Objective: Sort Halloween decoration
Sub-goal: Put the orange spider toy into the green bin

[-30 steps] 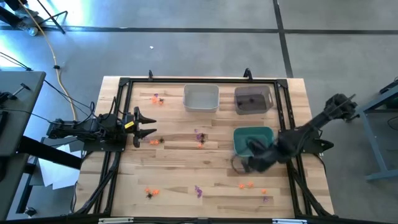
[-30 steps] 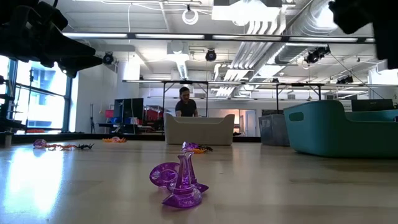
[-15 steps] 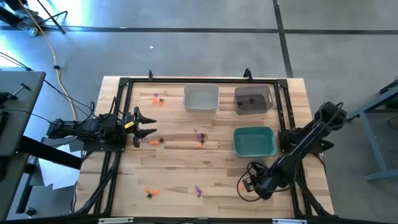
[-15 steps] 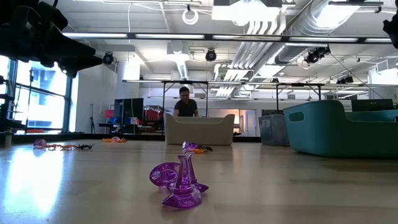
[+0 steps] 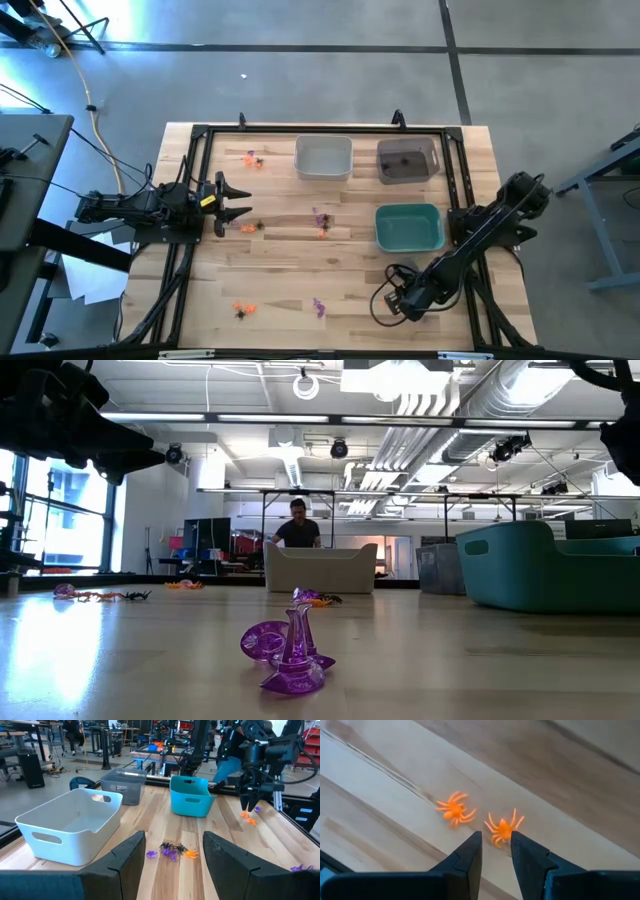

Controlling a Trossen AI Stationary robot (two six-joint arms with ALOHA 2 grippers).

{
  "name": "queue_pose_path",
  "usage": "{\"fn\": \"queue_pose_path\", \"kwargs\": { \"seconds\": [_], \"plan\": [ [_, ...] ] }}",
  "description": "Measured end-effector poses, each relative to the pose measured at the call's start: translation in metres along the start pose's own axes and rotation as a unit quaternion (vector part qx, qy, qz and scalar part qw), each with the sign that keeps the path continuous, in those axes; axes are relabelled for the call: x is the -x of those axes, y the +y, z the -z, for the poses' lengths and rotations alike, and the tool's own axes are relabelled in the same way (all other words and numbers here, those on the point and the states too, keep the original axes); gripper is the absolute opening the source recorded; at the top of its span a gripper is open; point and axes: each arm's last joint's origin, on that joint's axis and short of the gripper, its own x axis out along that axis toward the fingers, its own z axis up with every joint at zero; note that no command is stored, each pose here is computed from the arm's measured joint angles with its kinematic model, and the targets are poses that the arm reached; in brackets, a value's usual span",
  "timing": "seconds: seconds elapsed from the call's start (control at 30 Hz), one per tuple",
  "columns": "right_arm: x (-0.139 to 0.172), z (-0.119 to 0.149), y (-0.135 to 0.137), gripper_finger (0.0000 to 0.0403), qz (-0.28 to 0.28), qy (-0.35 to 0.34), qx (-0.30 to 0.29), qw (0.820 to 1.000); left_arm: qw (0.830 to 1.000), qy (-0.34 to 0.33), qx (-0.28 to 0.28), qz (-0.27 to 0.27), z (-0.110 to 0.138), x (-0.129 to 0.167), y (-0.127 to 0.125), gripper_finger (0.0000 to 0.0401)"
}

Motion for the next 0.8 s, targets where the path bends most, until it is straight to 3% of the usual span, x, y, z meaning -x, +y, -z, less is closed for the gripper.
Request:
{"fn": "queue_pose_path", "kwargs": {
  "seconds": [0.3,0.5,0.67,0.8],
  "plan": [
    [-0.015,0.001,-0.001,0.0154,0.028,0.002,0.002,1.0,1.0,0.0,0.0,0.0,0.0,0.0,0.0,0.0186],
    [-0.025,0.001,-0.002,0.0162,0.046,-0.005,0.006,0.999,1.0,0.0,0.0,0.0,0.0,0.0,0.0,0.0186],
    [-0.026,-0.002,-0.002,0.0145,0.05,-0.001,0.0,0.999,1.0,0.0,0.0,0.0,0.0,0.0,0.0,0.0186],
    [-0.026,-0.003,-0.003,0.0101,0.055,-0.002,-0.001,0.998,1.0,0.0,0.0,0.0,0.0,0.0,0.0,0.0186]
  ]
}}
